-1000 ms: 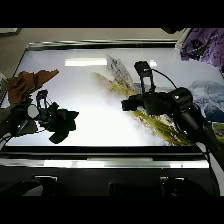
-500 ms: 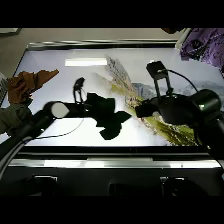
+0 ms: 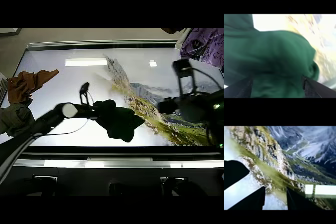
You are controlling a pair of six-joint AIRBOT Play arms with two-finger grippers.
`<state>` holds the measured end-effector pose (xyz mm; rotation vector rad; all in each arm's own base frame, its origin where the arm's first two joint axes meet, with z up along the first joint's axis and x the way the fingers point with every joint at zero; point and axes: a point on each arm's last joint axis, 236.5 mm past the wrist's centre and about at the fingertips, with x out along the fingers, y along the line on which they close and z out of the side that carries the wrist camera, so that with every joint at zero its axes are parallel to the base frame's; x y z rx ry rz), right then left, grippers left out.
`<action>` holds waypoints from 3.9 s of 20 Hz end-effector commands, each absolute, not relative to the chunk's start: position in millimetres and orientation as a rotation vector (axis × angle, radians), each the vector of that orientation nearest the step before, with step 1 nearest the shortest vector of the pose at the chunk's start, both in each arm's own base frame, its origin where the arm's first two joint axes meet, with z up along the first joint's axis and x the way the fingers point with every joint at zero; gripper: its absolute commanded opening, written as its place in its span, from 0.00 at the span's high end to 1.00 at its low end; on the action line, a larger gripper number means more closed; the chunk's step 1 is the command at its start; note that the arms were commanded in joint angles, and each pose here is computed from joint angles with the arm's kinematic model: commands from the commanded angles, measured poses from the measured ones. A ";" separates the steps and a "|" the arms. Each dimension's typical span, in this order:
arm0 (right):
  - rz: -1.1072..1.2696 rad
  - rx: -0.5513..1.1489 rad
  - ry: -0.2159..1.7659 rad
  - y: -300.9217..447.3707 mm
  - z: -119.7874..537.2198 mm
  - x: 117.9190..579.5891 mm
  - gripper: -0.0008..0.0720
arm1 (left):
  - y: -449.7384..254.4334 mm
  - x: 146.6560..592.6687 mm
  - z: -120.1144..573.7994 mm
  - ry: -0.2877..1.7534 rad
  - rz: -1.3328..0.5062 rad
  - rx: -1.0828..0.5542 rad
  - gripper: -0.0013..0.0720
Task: Fold the clothes and pants, and hang the long-sleeved shirts on hangers.
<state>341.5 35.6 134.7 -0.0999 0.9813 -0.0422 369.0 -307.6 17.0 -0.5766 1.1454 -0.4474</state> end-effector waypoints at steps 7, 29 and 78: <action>0.140 0.788 1.311 43.2 -16.6 350.2 0.29 | -148.2 394.4 33.9 1.172 -0.174 -0.611 0.06; 0.221 0.768 1.416 134.8 -95.5 367.0 0.95 | -187.2 389.7 -50.0 1.373 -0.176 -0.658 0.07; 0.002 0.395 1.330 52.8 42.3 478.8 0.94 | -54.7 460.5 11.4 1.237 0.010 -0.403 0.96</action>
